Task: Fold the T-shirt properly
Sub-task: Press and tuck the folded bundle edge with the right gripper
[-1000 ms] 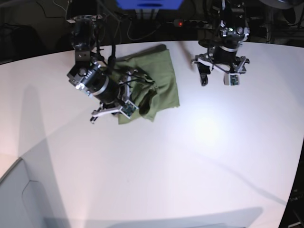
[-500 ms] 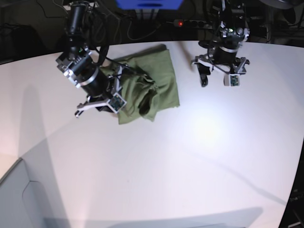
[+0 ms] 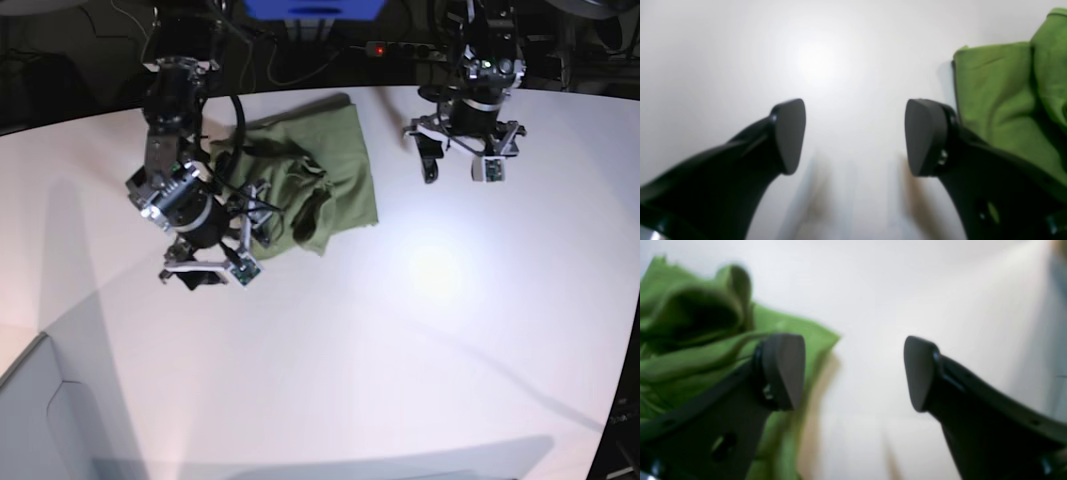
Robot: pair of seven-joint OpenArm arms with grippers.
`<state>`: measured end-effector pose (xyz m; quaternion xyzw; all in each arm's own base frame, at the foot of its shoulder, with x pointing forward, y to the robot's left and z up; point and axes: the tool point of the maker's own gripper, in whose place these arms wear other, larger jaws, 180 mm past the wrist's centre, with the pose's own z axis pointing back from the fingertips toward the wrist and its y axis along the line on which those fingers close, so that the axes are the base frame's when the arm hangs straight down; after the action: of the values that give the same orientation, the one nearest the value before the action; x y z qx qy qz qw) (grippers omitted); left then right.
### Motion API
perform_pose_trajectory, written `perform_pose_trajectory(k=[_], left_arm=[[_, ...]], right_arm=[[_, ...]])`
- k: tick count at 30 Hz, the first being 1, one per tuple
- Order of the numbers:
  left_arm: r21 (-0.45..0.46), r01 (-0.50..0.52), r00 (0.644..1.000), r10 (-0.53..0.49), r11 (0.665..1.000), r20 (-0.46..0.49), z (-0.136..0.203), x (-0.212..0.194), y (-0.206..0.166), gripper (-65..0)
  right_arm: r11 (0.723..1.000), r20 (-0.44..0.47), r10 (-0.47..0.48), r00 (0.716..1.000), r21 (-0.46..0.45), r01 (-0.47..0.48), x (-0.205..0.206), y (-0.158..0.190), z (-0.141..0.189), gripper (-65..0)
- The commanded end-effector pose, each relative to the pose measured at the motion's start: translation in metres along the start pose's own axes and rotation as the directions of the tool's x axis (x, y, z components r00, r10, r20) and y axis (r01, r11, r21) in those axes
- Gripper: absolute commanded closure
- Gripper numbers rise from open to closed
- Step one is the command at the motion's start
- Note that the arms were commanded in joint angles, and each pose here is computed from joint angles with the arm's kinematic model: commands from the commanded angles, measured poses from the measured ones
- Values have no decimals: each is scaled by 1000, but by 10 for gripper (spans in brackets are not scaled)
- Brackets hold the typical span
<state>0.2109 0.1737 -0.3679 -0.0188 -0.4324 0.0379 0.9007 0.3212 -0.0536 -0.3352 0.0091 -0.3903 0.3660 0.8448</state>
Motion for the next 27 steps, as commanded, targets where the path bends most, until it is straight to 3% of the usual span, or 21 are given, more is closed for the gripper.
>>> perform_pose_trajectory(k=[1, 6, 12, 22, 27], left_arm=[[-3, 2, 999, -2, 1000, 34, 3, 9, -1, -447], [-3, 2, 1000, -2, 1000, 31, 4, 8, -1, -447], [-2, 3, 1000, -3, 1000, 30, 4, 7, 0, -447], [-2, 3, 999, -3, 1000, 42, 3, 11, 0, -447], [3, 6, 999, -6, 1000, 46, 3, 13, 2, -447]], right_arm=[[1000, 60, -4, 998, 4, 4, 17, -4, -4, -450], [998, 17, -21, 1000, 66, 20, 5, 3, -27, -450], [999, 35, -4, 999, 46, 2, 2, 13, -7, -450], [988, 80, 66, 995, 136, -76, 4, 80, 28, -449], [957, 103, 162, 981, 228, -182, 3, 120, 36, -452]])
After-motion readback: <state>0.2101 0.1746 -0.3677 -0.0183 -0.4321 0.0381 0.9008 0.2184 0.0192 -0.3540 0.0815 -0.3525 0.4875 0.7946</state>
